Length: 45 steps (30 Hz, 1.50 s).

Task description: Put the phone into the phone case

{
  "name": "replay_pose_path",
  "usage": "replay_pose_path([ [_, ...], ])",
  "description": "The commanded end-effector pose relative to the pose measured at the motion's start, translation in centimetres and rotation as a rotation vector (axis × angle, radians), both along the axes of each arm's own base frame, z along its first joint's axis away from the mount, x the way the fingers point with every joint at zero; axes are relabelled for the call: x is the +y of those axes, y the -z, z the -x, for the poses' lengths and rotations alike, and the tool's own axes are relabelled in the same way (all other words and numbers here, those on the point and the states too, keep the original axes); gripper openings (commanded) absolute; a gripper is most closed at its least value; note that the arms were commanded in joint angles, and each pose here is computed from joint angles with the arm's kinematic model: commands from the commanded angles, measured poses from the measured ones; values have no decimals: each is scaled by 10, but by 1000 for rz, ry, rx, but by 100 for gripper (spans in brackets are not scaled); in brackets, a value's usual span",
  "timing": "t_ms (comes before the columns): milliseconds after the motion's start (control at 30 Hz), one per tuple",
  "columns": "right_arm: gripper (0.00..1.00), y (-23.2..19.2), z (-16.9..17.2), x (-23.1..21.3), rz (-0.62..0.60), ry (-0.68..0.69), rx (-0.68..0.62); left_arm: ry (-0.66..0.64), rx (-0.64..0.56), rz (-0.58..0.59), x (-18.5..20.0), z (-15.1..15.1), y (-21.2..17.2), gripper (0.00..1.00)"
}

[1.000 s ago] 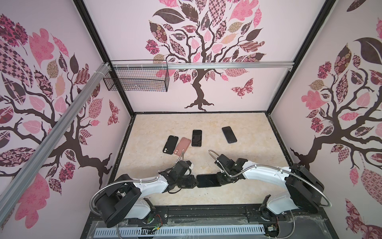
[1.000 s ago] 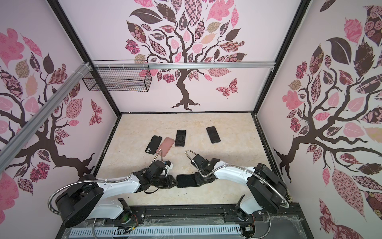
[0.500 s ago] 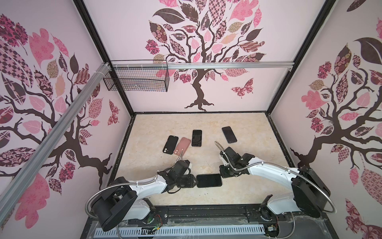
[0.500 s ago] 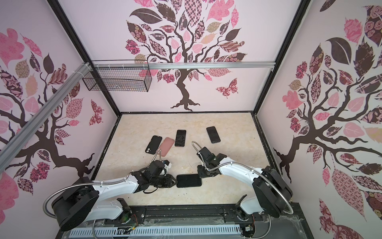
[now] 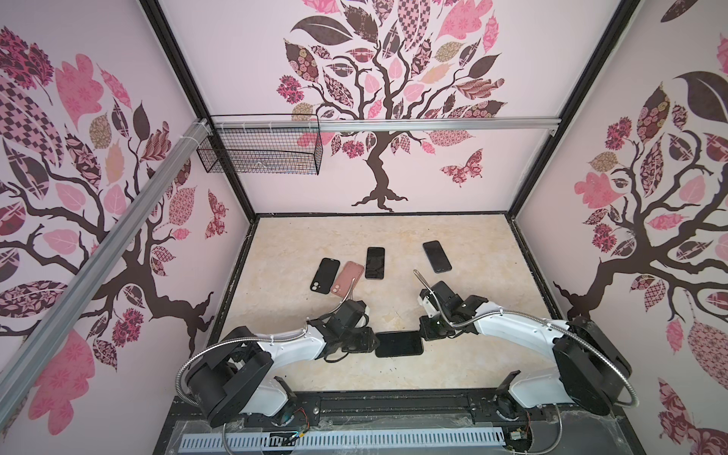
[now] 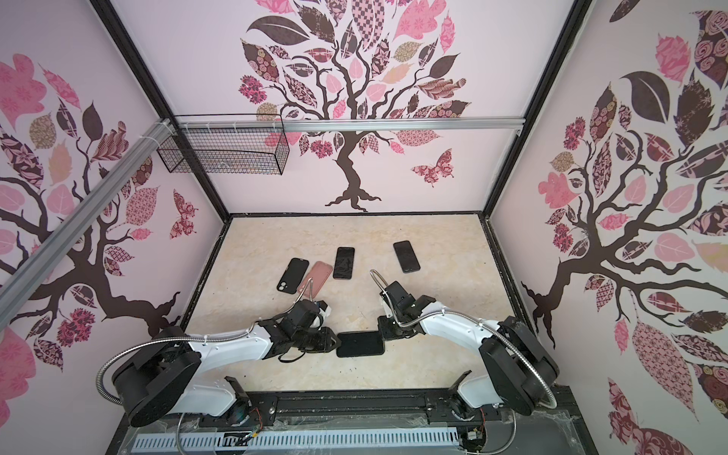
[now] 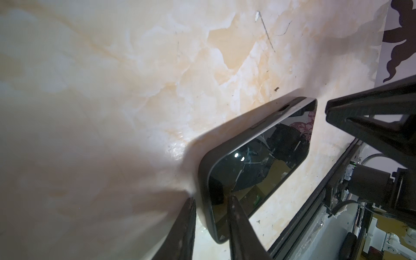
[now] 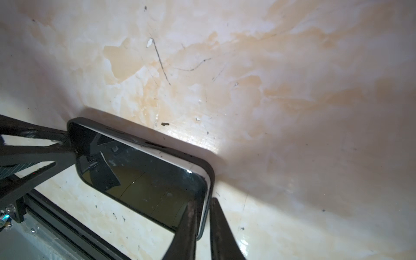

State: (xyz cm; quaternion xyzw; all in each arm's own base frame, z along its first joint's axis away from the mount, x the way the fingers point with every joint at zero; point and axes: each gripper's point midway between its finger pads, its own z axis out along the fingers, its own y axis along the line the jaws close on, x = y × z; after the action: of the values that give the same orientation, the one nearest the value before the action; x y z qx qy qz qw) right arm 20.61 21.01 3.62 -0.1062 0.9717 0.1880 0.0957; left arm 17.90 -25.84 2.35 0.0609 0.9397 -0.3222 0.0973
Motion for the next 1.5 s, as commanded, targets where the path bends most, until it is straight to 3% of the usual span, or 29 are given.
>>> replay_pose_path([
  [0, 16, 7, -4, -1, 22, -15, -10, 11, -21, 4, -7, -9, -6, 26],
  [533, 13, 29, 10, 9, -13, -72, 91, -5, 7, -11, -2, -5, 6, 16],
  [1467, 11, 81, 32, -13, 207, -101, 185, -21, 17, -7, -3, -6, 11, 14],
])
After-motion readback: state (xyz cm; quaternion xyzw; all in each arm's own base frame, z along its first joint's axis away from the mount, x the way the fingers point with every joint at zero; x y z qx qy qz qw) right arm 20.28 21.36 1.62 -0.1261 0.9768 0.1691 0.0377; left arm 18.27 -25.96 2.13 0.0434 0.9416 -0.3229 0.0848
